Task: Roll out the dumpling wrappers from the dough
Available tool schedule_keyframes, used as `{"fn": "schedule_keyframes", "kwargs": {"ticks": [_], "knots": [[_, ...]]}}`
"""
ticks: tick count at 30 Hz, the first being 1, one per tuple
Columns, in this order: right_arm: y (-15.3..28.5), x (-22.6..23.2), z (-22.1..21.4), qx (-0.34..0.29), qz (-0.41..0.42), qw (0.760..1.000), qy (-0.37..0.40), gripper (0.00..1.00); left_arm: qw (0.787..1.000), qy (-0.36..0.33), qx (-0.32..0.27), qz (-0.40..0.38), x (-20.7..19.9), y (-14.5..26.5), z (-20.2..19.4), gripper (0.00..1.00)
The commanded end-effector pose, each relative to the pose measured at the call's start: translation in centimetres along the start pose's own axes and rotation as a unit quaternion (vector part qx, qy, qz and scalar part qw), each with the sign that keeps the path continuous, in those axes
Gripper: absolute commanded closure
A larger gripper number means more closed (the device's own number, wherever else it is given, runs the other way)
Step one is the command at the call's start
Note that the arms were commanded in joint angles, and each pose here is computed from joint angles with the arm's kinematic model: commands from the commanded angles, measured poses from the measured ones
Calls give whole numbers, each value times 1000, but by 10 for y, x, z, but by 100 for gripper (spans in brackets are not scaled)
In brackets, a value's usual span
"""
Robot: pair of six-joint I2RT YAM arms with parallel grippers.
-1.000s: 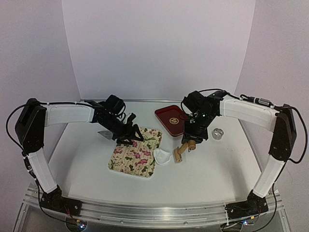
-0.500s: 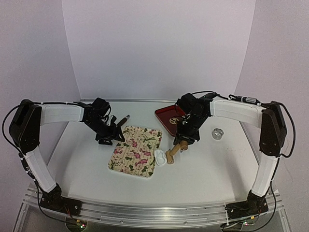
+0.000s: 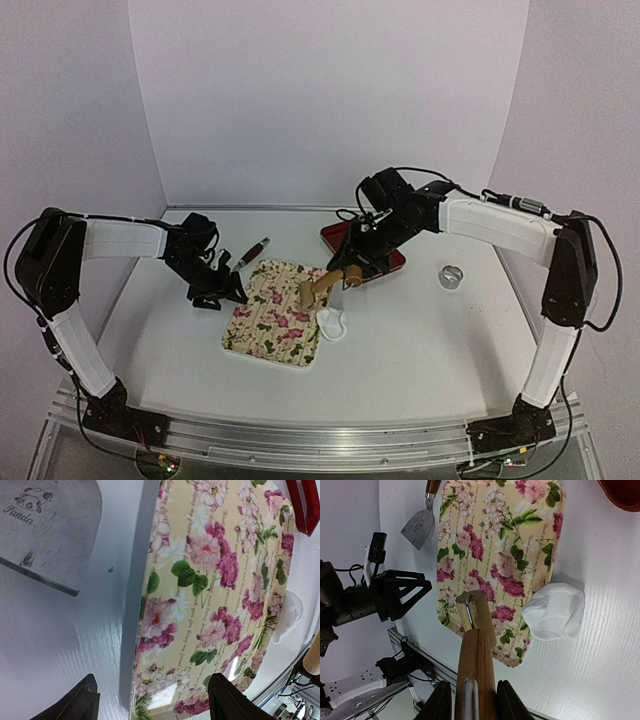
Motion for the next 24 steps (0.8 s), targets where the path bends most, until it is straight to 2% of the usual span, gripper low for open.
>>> {"fn": "schedule_keyframes", "kwargs": {"ticks": [1, 8, 16, 24], "knots": [[48, 43, 15, -76, 57, 995, 23, 100, 997, -34, -40, -50, -26, 20, 17, 26], [72, -2, 22, -157, -51, 986, 6, 100, 991, -54, -55, -111, -78, 40, 26, 27], [102, -61, 30, -195, -129, 972, -33, 100, 981, -59, 11, -185, -160, -8, 7, 30], [119, -75, 23, -197, -131, 971, -32, 100, 983, -45, 41, -173, -174, -56, 11, 33]]}}
Point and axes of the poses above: each gripper's point midway between its finger pads, its own y axis back along the fingers, its own x axis along the line the jaws close on, z = x × y, the point moved 2 cm from there along y, back along the fingers, and after that the axes turned 2 degrees about -y, right-handed, at the moved point
